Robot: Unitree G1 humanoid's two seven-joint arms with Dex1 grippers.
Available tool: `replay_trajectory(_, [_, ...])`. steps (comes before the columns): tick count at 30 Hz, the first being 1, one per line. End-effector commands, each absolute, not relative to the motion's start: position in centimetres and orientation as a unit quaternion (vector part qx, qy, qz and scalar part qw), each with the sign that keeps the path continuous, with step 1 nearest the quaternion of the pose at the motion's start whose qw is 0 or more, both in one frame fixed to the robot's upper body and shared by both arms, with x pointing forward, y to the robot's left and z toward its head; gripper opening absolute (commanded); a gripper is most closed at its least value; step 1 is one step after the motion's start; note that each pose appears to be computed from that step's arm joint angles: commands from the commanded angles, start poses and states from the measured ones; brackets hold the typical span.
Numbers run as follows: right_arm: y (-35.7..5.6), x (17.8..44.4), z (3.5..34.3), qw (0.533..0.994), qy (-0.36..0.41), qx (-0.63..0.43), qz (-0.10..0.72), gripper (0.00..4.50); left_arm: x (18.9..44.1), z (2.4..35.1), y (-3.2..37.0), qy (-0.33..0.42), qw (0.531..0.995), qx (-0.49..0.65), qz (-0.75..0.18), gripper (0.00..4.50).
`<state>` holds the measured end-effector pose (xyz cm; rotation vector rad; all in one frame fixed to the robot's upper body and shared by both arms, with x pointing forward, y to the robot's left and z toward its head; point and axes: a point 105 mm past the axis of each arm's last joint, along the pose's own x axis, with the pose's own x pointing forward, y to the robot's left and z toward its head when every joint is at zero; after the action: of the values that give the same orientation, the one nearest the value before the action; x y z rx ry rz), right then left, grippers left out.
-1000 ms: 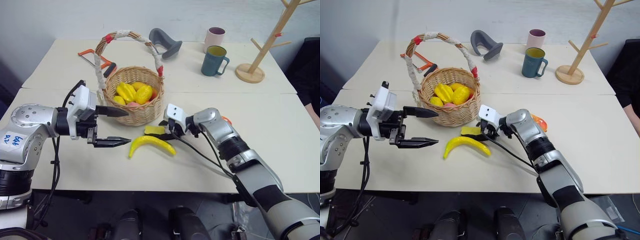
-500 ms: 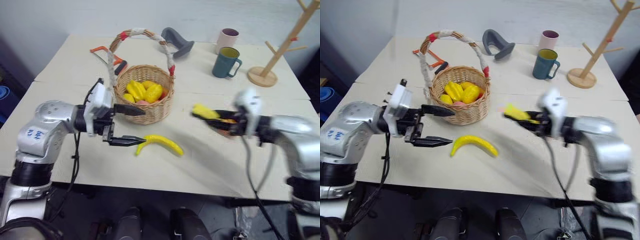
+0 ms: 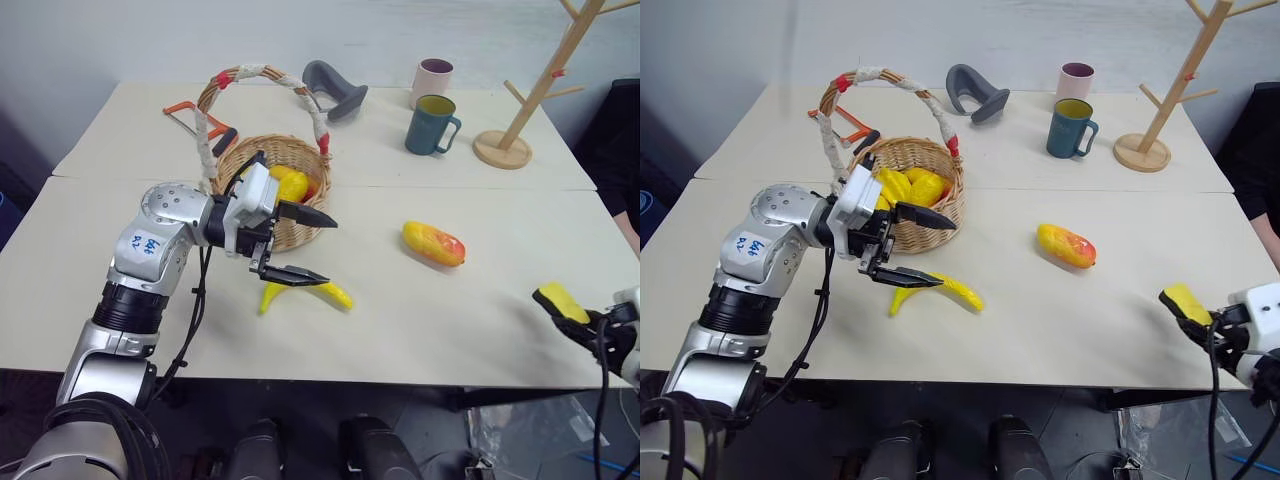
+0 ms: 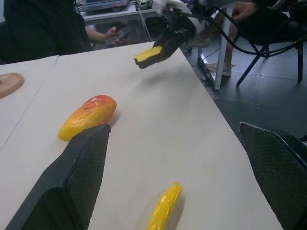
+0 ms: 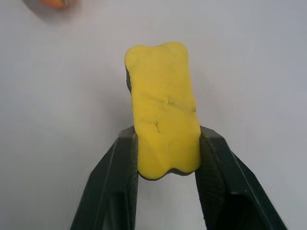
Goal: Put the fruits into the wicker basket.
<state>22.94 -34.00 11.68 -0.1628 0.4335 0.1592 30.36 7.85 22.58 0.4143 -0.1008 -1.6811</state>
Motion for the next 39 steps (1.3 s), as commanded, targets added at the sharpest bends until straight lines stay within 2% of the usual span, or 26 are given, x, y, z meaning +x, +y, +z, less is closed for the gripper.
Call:
replay_trajectory(1, [-34.0, 23.0, 12.5, 0.973, 0.197, -0.097, 0.07, 3.15, 30.5, 22.8, 8.0, -0.049, 0.642, 0.199, -0.739, 4.5])
replay_trajectory(4, [-34.4, 22.4, 15.2, 0.976, 0.169, -0.115, 0.071, 4.23, 30.6, 22.9, 8.2, -0.047, 0.636, 0.204, -0.743, 4.5])
replay_trajectory(5, [-33.8, 21.9, 16.9, 0.976, 0.15, -0.123, 0.096, 4.47, 30.7, 22.9, 8.3, -0.046, 0.635, 0.212, -0.741, 4.5])
replay_trajectory(7, [-32.5, 20.9, 19.6, 0.971, 0.124, -0.143, 0.147, 4.47, 30.9, 22.7, 8.5, -0.039, 0.636, 0.225, -0.738, 4.5])
replay_trajectory(10, [-27.4, 19.7, 22.7, 0.94, 0.106, -0.165, 0.278, 4.47, 31.3, 21.6, 9.0, -0.012, 0.633, 0.256, -0.731, 4.5])
replay_trajectory(12, [-24.0, 18.8, 23.6, 0.911, 0.1, -0.169, 0.362, 4.47, 31.8, 20.4, 9.2, 0.015, 0.63, 0.285, -0.722, 4.5])
replay_trajectory(15, [-20.5, 18.0, 24.1, 0.877, 0.092, -0.169, 0.441, 4.47, 32.9, 18.6, 8.9, 0.052, 0.636, 0.324, -0.698, 4.5])
replay_trajectory(18, [-18.3, 18.1, 23.9, 0.86, 0.083, -0.181, 0.47, 4.47, 33.6, 17.6, 7.9, 0.063, 0.637, 0.346, -0.686, 4.5])
replay_trajectory(25, [-16.1, 18.8, 23.3, 0.861, 0.065, -0.161, 0.479, 4.47, 35.4, 14.8, 6.5, 0.08, 0.63, 0.434, -0.639, 4.5])
replay_trajectory(29, [-15.7, 18.9, 22.9, 0.862, 0.062, -0.158, 0.478, 4.5, 35.0, 13.3, 7.3, 0.104, 0.594, 0.464, -0.649, 3.26])
replay_trajectory(36, [-15.7, 19.7, 23.4, 0.866, 0.053, -0.154, 0.474, 4.5, 34.2, 14.4, 7.6, 0.097, 0.604, 0.427, -0.667, 0.99])
replay_trajectory(38, [-15.6, 19.8, 23.4, 0.864, 0.053, -0.152, 0.477, 4.5, 34.1, 15.0, 7.7, 0.086, 0.619, 0.407, -0.666, 0.59])
replay_trajectory(39, [-15.5, 19.8, 23.3, 0.863, 0.053, -0.15, 0.479, 4.5, 34.0, 15.5, 7.7, 0.081, 0.633, 0.391, -0.664, 0.59])
